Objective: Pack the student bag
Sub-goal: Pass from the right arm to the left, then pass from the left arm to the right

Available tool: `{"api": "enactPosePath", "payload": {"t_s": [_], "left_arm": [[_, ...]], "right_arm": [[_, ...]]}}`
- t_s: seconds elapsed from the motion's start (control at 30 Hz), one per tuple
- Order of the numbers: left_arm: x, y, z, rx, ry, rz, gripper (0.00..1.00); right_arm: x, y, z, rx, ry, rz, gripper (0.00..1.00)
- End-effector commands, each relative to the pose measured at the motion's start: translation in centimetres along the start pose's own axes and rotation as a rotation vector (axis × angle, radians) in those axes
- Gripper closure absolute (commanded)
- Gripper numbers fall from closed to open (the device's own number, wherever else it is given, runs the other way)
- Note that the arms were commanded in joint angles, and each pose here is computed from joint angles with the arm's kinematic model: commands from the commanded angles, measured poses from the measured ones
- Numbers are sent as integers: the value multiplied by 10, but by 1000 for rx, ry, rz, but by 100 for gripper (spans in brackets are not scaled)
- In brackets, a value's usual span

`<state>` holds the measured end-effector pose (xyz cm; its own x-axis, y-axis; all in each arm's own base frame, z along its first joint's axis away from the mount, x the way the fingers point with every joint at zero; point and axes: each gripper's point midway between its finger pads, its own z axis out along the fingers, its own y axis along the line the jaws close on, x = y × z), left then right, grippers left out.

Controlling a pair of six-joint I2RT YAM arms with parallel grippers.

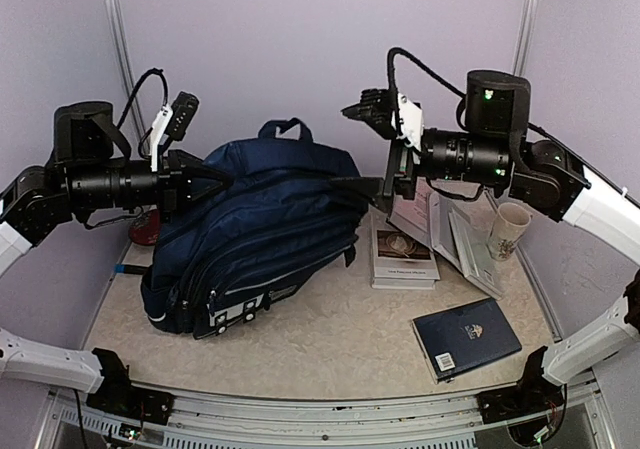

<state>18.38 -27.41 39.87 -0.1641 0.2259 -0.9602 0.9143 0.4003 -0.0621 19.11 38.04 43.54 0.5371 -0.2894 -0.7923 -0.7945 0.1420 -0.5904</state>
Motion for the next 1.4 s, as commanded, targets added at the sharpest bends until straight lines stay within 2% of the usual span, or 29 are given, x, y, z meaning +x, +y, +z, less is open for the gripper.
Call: {"api": "enactPosePath", "payload": {"t_s": [0.0,0.1,0.17,0.23,0.37,0.47,0.53,0.73,0.9,1.07,1.17,1.23,1.37], "left_arm": [[-93,62,-60,-422,-397,-110,100],[-103,78,-92,-563,-518,-144,100],[-107,81,-107,-600,-587,-157,100],[-110,81,-109,-596,-643,-170,100],[-98,79,-80,-542,-686,-185,100],[-88,86,-57,-554,-683,-196,100],[-82,88,-43,-551,-684,-204,100],[-65,85,-14,-514,-655,-209,100],[-57,75,-6,-459,-631,-158,100],[-83,34,-24,-315,-637,91,100],[-101,-11,-45,-143,-659,289,100],[-108,-33,-63,-65,-694,370,100],[-116,-31,-94,-135,-743,412,100]], "right_arm": [[-26,-86,-35,454,-79,116,0],[-10,-117,-54,659,-7,201,0],[2,-123,-55,706,44,235,0],[6,-115,-43,651,52,288,3],[6,-76,2,430,-14,410,7],[9,-48,33,276,-67,530,1],[19,-34,53,205,-58,608,0],[72,-18,90,217,114,720,0],[88,-7,98,190,165,712,0],[70,-23,67,172,105,665,0],[37,-39,22,172,-24,608,0],[22,-52,-14,214,-123,584,0],[12,-61,-66,234,-200,535,0]]}}
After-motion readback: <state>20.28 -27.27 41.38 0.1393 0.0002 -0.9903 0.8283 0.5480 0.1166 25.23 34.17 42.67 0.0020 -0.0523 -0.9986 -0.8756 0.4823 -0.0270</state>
